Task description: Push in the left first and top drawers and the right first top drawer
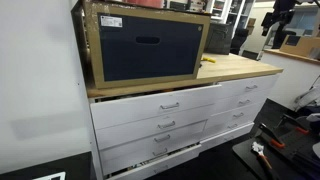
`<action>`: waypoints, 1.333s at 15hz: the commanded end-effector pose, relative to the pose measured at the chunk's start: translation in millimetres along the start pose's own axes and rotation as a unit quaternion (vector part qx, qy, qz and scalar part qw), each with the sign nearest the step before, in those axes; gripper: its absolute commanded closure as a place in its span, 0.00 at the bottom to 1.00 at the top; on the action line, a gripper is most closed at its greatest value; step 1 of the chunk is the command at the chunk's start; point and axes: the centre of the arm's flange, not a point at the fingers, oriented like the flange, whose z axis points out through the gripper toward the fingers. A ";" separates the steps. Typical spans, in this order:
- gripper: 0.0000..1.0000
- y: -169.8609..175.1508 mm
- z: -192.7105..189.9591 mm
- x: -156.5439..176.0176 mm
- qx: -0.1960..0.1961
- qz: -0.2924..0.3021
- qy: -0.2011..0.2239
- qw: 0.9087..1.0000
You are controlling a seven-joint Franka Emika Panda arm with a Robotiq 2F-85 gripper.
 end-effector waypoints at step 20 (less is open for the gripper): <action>0.00 0.0 3.2 2.6 -0.001 0.004 -0.004 1.000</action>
